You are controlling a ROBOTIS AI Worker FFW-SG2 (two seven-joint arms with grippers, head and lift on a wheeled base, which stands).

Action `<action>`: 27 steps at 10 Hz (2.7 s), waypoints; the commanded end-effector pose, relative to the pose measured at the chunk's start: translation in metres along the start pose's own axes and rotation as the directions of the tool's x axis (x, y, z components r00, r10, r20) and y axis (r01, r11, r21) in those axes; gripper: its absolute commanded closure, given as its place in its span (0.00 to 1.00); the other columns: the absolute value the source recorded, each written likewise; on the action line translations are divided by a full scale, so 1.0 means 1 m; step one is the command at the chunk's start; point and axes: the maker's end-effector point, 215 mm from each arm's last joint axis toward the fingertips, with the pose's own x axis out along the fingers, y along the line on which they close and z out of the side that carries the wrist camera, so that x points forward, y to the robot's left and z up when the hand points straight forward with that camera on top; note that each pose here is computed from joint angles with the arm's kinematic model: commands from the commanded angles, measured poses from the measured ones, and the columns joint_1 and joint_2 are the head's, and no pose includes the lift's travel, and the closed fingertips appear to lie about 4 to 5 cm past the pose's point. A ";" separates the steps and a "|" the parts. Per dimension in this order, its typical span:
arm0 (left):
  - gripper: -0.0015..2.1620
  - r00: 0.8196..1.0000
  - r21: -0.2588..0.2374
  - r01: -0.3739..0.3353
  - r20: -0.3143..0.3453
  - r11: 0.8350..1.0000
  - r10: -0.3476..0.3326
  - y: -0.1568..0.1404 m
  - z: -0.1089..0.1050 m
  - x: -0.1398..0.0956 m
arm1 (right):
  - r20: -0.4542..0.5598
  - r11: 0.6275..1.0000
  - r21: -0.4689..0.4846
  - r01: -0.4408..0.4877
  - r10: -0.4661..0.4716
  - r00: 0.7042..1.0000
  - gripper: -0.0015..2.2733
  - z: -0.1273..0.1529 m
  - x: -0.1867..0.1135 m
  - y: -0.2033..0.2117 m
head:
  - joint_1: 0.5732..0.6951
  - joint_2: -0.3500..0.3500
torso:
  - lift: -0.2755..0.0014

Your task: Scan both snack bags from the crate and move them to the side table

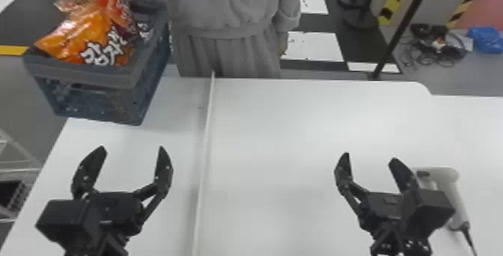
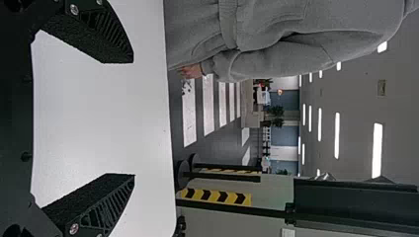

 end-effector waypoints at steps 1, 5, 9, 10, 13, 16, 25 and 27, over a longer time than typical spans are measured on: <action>0.02 1.000 -0.003 -0.004 0.001 1.000 0.004 0.001 0.000 0.000 | -0.004 1.000 0.000 0.001 -0.001 1.000 0.05 -0.002 0.001 0.000 | 1.00 0.43 | 0.72; 0.02 1.000 -0.002 -0.005 -0.008 1.000 0.005 0.001 -0.004 0.002 | -0.005 1.000 -0.002 -0.001 0.001 1.000 0.05 -0.003 0.002 0.000 | 1.00 0.44 | 0.72; 0.02 1.000 -0.005 -0.006 -0.008 1.000 0.006 0.001 -0.004 0.001 | -0.007 1.000 -0.001 0.000 0.000 1.000 0.05 -0.004 0.003 0.000 | 1.00 0.44 | 0.72; 0.02 1.000 -0.004 -0.006 -0.013 1.000 0.006 0.001 -0.006 0.000 | -0.007 1.000 -0.001 0.000 0.000 1.000 0.05 -0.004 0.003 0.000 | 1.00 0.44 | 0.72; 0.02 1.000 -0.006 -0.005 -0.007 1.000 0.005 0.001 -0.002 -0.001 | -0.008 1.000 -0.003 0.000 0.000 1.000 0.05 -0.005 0.002 0.000 | 1.00 0.44 | 0.72; 0.02 1.000 0.001 -0.008 0.004 1.000 0.008 0.007 0.003 0.001 | -0.010 1.000 -0.002 0.000 0.000 1.000 0.05 -0.006 0.002 0.000 | 1.00 0.44 | 0.72; 0.02 0.957 0.032 -0.073 -0.278 0.997 0.080 0.065 -0.019 0.034 | -0.013 1.000 -0.004 -0.001 0.000 1.000 0.05 -0.007 0.002 -0.001 | 1.00 0.56 | 0.72; 0.02 0.951 0.035 -0.094 -0.294 0.995 0.100 0.077 -0.014 0.039 | -0.014 1.000 -0.006 -0.001 0.001 1.000 0.05 -0.007 0.002 -0.001 | 1.00 0.57 | 0.72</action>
